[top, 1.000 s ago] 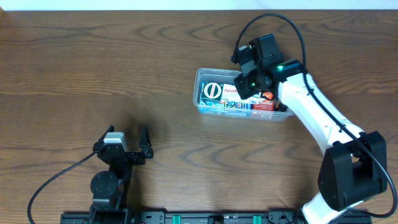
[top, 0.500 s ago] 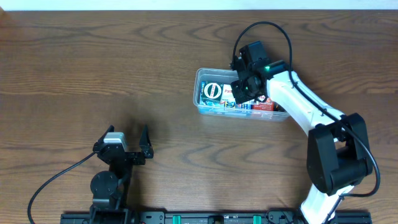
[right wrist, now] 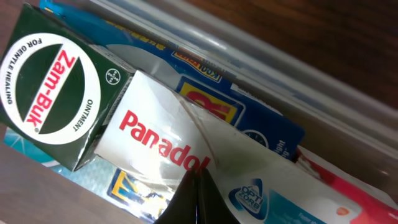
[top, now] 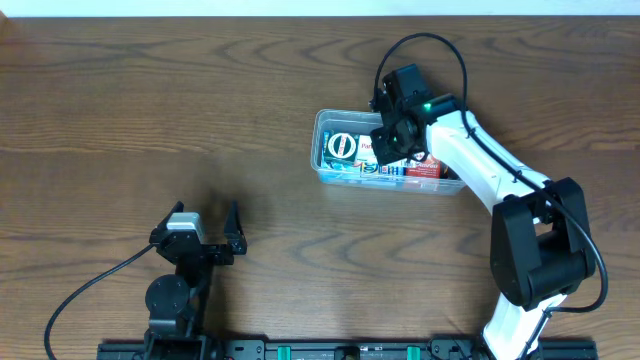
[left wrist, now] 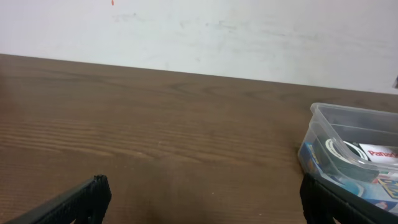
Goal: Pack container
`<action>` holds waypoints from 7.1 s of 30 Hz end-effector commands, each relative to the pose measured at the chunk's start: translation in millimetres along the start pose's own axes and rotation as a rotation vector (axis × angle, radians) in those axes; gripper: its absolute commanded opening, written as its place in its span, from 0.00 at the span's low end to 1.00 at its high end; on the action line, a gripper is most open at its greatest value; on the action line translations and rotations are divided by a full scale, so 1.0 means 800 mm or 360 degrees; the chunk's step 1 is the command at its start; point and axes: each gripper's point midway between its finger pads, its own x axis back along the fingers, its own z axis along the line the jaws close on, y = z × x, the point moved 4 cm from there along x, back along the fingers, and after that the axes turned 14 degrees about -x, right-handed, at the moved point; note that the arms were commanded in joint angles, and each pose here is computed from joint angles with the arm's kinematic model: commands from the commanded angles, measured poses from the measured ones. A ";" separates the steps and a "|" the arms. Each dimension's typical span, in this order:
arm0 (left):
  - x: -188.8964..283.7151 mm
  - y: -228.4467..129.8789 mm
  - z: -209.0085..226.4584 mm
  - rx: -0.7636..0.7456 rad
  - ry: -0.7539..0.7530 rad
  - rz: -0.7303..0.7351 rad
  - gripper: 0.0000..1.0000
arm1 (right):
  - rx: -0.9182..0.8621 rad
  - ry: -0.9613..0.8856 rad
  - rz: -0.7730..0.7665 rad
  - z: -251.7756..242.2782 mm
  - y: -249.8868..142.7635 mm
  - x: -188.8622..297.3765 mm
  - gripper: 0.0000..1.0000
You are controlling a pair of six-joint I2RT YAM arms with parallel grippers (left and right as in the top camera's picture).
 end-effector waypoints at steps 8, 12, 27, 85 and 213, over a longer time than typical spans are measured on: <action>-0.001 -0.018 -0.002 -0.0022 -0.0005 0.0084 0.98 | -0.0047 0.0018 -0.0262 0.001 0.036 0.084 0.01; -0.001 -0.018 -0.002 -0.0022 -0.0006 0.0084 0.98 | -0.0089 -0.0026 -0.0164 -0.014 0.023 0.073 0.01; -0.001 -0.018 -0.002 -0.0022 -0.0006 0.0084 0.98 | -0.0148 -0.0156 0.0068 -0.039 -0.013 0.003 0.01; -0.001 -0.018 -0.002 -0.0022 -0.0005 0.0084 0.98 | -0.0137 0.0333 -0.1833 -0.100 -0.415 0.554 0.06; -0.001 -0.018 -0.002 -0.0022 -0.0005 0.0084 0.98 | 0.0109 -0.0225 -0.1990 -0.140 -0.205 0.173 0.99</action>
